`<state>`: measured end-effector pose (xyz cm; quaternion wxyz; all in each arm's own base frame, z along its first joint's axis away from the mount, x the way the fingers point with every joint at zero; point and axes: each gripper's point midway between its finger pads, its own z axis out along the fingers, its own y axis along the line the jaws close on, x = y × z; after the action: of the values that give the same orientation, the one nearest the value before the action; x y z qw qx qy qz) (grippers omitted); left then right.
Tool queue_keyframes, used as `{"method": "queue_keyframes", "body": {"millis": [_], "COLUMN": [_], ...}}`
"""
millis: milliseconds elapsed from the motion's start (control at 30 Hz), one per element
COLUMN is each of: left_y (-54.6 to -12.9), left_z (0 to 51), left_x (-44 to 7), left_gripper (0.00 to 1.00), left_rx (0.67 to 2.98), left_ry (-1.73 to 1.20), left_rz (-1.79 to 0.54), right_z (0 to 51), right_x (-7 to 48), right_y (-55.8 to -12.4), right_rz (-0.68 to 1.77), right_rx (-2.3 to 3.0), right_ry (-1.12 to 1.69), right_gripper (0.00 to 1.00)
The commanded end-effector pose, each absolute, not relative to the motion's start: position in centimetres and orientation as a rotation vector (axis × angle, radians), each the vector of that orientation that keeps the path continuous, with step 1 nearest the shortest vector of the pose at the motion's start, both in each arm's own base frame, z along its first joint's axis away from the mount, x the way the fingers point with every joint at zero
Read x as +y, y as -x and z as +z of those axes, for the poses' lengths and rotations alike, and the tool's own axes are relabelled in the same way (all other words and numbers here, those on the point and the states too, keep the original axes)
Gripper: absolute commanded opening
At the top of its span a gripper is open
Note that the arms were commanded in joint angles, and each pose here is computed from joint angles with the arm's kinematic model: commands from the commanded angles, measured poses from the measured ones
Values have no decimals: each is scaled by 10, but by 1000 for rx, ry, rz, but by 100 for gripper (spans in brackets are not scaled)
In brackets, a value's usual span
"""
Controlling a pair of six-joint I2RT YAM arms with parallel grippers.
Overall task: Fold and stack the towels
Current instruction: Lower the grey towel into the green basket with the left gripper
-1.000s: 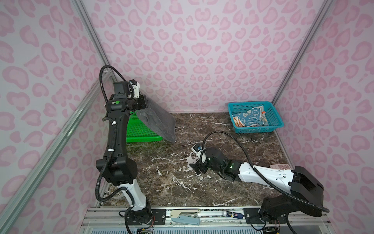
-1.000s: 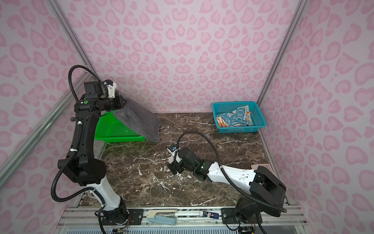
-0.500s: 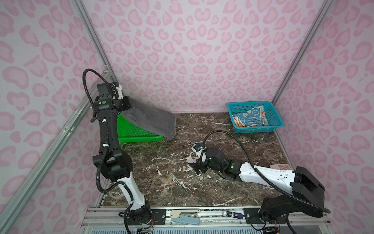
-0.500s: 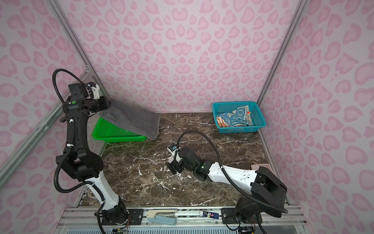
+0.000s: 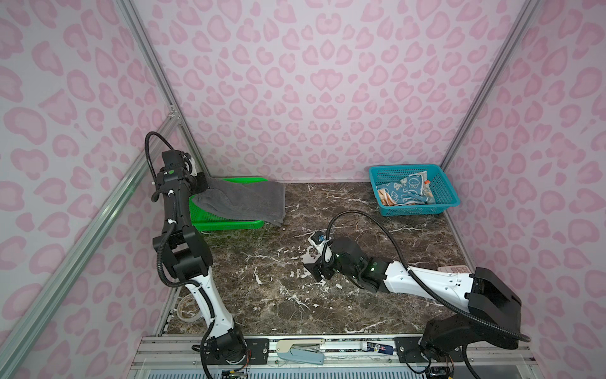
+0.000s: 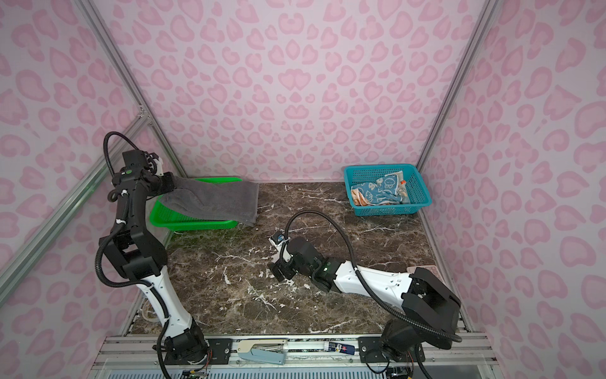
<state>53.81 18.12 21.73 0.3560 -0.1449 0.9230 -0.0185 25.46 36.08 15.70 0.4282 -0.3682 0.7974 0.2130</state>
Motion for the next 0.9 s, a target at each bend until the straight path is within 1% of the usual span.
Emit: {"method": "queue_keyframes", "body": {"millis": [0,500,700,867], "left_y": [-549,-556,-557,-560], "left_z": [214,166,171,178], "left_x": [194,213,222,224], "left_gripper": [3,3,3,4], "left_rx": [2352,2431,2416,2394], "left_ry": [369,385,401,398], "left_rz": [19,116,184,190], "right_z": [158,155,152,148], "right_x": [364,364,366,369], "right_y": [-257,-263,-263,-263], "right_rz": [530,522,526,533], "right_rx": [1984,1985,1989,1996], "right_ry": [914,882,885,895], "right_gripper": [99,99,99,99]}}
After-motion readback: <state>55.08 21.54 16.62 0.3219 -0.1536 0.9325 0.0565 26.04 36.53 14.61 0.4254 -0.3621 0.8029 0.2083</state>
